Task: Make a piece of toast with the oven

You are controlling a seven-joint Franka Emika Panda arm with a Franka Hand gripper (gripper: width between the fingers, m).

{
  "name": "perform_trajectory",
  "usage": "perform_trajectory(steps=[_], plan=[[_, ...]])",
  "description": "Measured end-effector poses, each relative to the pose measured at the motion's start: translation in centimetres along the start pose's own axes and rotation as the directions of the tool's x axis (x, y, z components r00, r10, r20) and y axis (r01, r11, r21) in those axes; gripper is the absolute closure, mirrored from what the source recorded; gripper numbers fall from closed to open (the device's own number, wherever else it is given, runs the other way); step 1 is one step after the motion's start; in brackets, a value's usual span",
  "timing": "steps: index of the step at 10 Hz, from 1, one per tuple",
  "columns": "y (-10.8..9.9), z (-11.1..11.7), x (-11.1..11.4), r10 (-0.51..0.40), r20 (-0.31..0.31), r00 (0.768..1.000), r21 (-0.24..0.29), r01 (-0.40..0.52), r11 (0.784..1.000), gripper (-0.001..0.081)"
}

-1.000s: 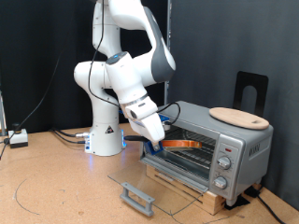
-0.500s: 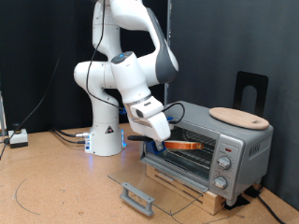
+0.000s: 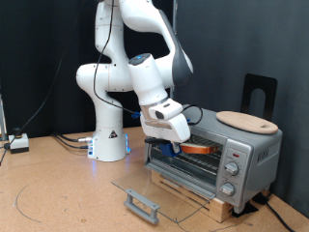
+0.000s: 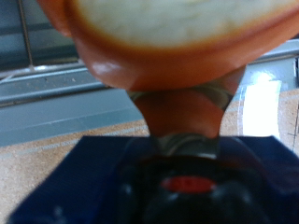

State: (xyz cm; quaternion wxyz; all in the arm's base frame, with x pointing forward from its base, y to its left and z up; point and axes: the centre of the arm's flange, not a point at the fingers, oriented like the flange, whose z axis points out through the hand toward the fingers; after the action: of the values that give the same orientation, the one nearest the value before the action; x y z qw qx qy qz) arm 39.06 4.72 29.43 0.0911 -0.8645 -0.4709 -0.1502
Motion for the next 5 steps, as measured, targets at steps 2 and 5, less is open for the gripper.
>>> perform_trajectory(steps=[2,5], plan=[[-0.1,0.0,0.0,-0.018,0.02,1.0,-0.038,0.018,0.999,0.0409],[1.0,-0.3,-0.9,-0.068,0.066,0.995,-0.154,0.078,0.985,0.0409]])
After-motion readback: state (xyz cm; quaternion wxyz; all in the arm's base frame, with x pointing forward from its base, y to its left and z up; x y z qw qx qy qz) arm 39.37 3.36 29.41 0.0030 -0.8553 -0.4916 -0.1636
